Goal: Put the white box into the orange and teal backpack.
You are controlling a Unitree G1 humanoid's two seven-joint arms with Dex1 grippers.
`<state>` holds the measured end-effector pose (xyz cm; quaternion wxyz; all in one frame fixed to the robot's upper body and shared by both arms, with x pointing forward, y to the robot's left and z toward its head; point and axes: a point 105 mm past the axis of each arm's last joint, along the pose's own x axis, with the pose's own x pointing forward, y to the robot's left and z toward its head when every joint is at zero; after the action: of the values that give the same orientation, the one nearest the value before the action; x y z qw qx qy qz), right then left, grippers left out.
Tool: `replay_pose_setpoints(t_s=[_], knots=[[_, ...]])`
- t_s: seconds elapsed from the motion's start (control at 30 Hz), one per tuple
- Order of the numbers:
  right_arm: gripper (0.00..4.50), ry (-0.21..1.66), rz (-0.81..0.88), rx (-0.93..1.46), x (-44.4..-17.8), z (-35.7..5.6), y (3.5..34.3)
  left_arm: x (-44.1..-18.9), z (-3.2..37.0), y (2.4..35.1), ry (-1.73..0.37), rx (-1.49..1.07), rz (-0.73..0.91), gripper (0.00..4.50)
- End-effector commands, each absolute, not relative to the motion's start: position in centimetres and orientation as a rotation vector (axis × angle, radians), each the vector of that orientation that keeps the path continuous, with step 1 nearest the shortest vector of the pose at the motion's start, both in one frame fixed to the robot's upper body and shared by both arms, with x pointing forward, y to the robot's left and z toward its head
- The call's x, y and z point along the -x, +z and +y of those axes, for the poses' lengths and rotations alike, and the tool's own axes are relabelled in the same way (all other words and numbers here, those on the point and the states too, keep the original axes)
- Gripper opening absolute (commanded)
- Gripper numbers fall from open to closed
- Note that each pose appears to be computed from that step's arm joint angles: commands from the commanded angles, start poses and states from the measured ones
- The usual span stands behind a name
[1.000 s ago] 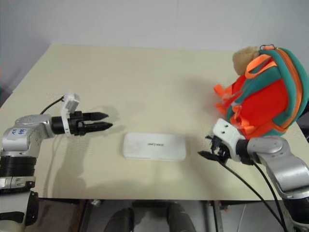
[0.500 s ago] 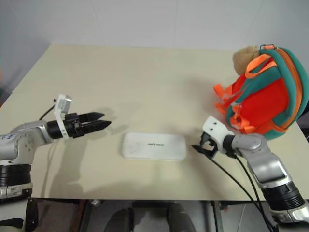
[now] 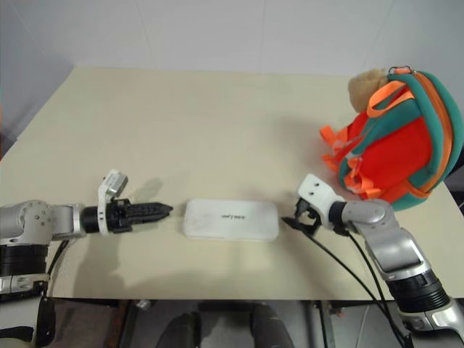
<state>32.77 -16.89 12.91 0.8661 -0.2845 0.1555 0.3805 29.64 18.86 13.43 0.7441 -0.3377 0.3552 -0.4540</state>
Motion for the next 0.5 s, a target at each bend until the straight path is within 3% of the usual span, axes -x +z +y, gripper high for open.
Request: replay_pose_setpoints(t_s=[0.03, 0.5], knots=[[4.50, 0.803, 0.276, 0.620, -32.9, -16.2, 14.0, -29.4, 18.0, 13.3, -1.049, 0.759, 0.798, 4.49], [4.50, 0.804, 0.261, 0.622, -33.0, -16.0, 14.4, -31.4, 15.7, 12.1, -1.123, 0.744, 0.793, 4.49]])
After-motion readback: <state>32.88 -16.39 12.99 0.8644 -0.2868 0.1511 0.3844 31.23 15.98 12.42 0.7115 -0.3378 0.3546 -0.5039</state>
